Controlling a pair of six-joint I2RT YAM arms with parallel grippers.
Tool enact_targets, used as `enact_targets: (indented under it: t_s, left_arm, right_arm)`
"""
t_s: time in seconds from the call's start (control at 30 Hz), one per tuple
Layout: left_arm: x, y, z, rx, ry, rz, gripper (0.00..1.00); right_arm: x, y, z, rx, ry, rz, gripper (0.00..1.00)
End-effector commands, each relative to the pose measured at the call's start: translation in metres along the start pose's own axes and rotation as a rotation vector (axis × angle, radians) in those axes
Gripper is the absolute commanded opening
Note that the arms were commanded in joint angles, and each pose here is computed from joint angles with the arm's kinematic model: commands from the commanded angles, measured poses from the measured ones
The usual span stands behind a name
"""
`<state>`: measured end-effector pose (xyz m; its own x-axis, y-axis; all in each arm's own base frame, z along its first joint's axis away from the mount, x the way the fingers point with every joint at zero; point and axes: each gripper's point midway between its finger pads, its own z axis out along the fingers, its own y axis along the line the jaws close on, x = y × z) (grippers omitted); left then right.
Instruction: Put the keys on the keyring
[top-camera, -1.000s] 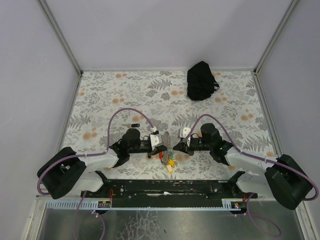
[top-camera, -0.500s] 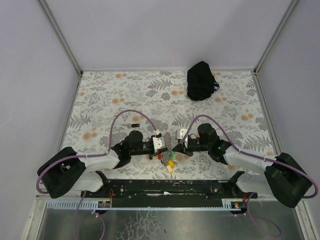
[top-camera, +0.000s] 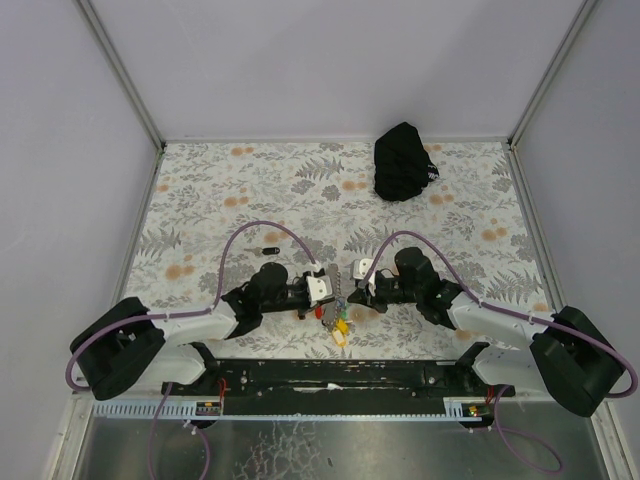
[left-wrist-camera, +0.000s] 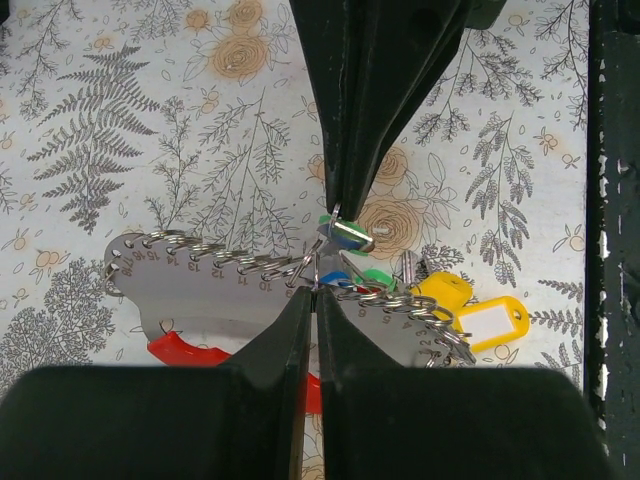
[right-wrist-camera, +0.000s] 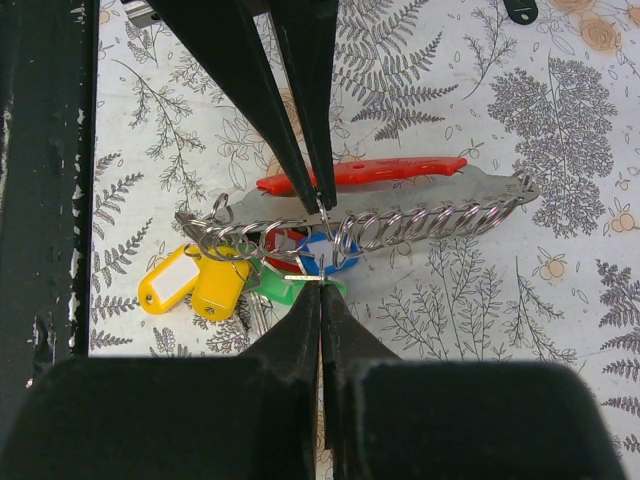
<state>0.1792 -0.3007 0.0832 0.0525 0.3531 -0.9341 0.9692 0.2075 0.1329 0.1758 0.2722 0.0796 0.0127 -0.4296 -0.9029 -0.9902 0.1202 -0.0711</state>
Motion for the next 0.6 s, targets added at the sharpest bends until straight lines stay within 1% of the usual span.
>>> enact_targets:
  t_s: [0.0,0.13,0.57]
  left_arm:
    - [-0.0266,0.0062,0.001,-0.017,-0.071,0.056,0.0]
    - [-0.0295,0.0038,0.0001,-0.007,-0.09,0.057,0.0]
    - [-0.0296,-0.0003,0.0023,0.018,-0.093,0.046,0.0]
  right_arm:
    - [-0.0267,-0.0085,0.0024,0.013,-0.054,-0.067,0.0]
    - [-0.0267,-0.0085,0.0027,0.014,-0.057,-0.066,0.0]
    - [-0.0288,-0.0095,0.0015,0.031,-0.07,-0.078,0.0]
